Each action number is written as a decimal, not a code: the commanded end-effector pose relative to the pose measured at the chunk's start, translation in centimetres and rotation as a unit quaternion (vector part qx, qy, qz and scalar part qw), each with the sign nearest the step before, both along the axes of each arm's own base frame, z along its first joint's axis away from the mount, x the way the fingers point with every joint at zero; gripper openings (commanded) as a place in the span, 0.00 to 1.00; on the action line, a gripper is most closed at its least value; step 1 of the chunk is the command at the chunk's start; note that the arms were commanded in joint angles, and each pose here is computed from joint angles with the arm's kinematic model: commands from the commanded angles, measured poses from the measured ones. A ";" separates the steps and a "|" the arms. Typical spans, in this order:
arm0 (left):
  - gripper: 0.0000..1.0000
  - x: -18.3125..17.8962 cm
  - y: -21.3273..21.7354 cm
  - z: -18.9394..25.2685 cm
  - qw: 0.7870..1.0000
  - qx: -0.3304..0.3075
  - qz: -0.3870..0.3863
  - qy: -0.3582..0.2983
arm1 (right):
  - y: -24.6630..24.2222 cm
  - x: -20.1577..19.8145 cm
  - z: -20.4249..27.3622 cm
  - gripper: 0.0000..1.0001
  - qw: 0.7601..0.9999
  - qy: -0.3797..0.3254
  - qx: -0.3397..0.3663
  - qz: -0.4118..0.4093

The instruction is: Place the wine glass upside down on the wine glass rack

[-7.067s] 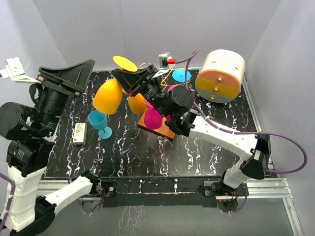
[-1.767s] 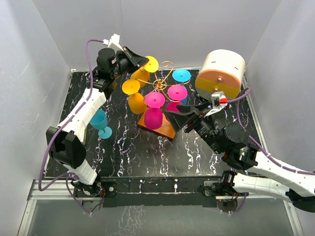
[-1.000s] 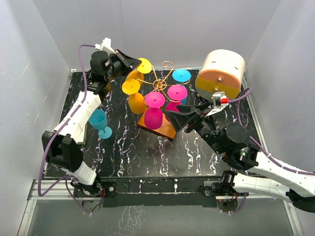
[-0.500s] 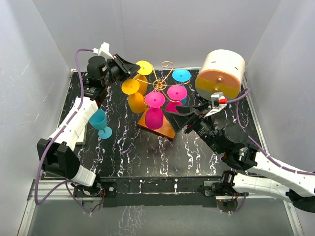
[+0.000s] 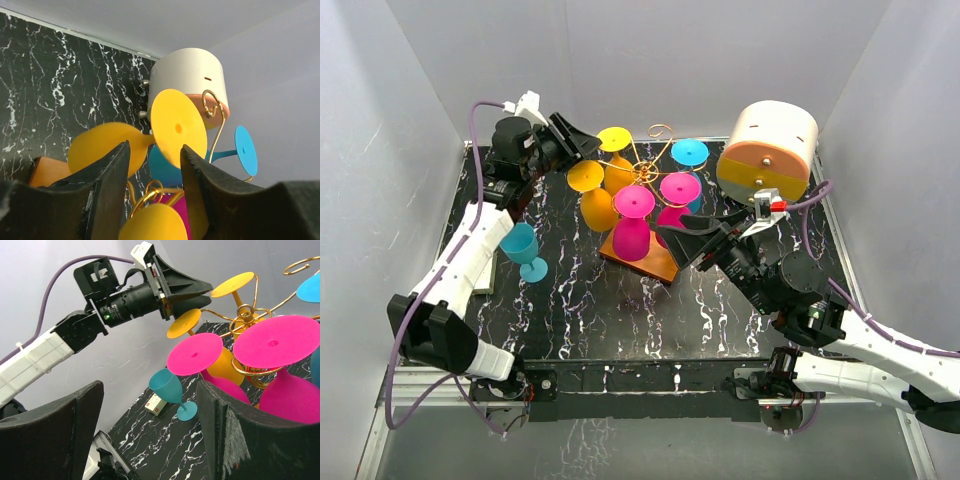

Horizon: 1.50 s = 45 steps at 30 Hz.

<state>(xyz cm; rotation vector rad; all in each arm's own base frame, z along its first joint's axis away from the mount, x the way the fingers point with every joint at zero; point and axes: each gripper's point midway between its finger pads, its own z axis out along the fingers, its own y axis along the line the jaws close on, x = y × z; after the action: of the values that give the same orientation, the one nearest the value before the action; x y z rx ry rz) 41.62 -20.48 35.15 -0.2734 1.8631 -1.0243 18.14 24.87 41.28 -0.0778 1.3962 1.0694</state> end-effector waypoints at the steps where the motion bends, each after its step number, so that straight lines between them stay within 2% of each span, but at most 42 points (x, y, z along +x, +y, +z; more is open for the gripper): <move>1: 0.48 -3.0 2.3 3.1 0.999 0.032 0.023 -0.032 | -0.7 -0.1 1.1 0.73 1.000 -0.007 0.022 -0.007; 4: 0.57 -4.1 3.4 2.8 0.997 0.057 0.037 -0.026 | -0.6 -0.1 1.2 0.74 1.000 -0.007 0.023 -0.007; 10: 0.67 -6.6 7.1 2.2 0.987 0.132 0.090 -0.009 | -0.6 0.3 1.4 0.73 1.000 -0.009 0.022 -0.016; 16: 0.74 -10.1 12.7 -3.0 0.955 0.236 0.173 0.058 | 0.2 1.0 1.6 0.74 0.999 -0.023 -0.003 -0.027; 20: 0.76 -11.7 14.4 -6.8 0.936 0.272 0.193 0.112 | 0.7 1.2 1.6 0.74 0.999 -0.025 -0.012 -0.026; 26: 0.69 -12.6 15.0 -10.9 0.919 0.297 0.185 0.183 | 0.7 1.0 1.1 0.73 1.000 -0.020 -0.013 -0.021; 32: 0.60 -12.3 14.4 -12.8 0.914 0.297 0.167 0.222 | 0.3 0.8 0.9 0.73 1.000 -0.014 -0.004 -0.020; 36: 0.59 -13.0 15.2 -15.3 0.894 0.316 0.170 0.270 | 0.4 0.6 0.8 0.73 1.000 -0.010 -0.003 -0.012; 38: 0.58 -12.9 15.0 -16.3 0.894 0.312 0.162 0.279 | 0.5 0.5 0.8 0.73 1.000 -0.010 -0.001 -0.010; 45: 0.43 -11.2 15.4 -17.3 0.890 0.324 0.166 0.273 | 0.8 0.3 1.5 0.73 1.000 -0.015 0.002 -0.001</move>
<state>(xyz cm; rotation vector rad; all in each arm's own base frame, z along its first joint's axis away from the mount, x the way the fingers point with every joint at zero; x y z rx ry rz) 29.60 -5.54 17.87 -0.5028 2.4534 -0.0582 19.07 25.94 40.07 -0.1041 1.4296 1.0108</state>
